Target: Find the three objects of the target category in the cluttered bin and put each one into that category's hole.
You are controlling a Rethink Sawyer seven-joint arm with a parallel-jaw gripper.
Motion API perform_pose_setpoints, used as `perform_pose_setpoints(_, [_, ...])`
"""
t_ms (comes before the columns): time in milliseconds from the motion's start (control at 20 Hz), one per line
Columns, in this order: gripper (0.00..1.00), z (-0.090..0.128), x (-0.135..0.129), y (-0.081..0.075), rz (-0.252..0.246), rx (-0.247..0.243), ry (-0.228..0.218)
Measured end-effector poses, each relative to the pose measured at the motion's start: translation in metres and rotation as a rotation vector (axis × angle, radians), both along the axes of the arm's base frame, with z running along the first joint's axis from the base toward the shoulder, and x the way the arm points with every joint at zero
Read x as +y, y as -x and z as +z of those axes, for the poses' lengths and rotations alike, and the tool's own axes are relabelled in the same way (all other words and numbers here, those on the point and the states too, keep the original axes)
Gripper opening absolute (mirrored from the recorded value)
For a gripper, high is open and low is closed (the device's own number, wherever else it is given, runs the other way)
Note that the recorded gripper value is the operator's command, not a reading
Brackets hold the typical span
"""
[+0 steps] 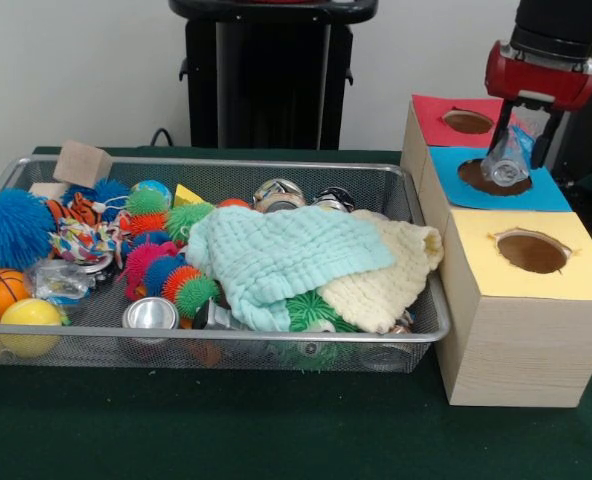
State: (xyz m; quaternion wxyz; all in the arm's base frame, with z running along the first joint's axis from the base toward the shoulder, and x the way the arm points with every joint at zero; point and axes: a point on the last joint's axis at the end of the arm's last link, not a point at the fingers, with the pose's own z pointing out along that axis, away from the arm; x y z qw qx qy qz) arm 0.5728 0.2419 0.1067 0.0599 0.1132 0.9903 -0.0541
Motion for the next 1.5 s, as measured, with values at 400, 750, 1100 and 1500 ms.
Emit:
perform_pose_setpoints(400, [1.0, 0.0, -0.012, -0.005, -0.021, 0.0, 0.0])
perform_pose_setpoints(750, [1.0, 0.003, -0.028, -0.012, -0.049, -0.006, -0.002])
perform_pose_setpoints(1100, [1.0, 0.007, -0.039, -0.018, -0.069, -0.012, -0.004])
perform_pose_setpoints(1500, [1.0, 0.02, -0.042, -0.022, -0.076, -0.031, -0.013])
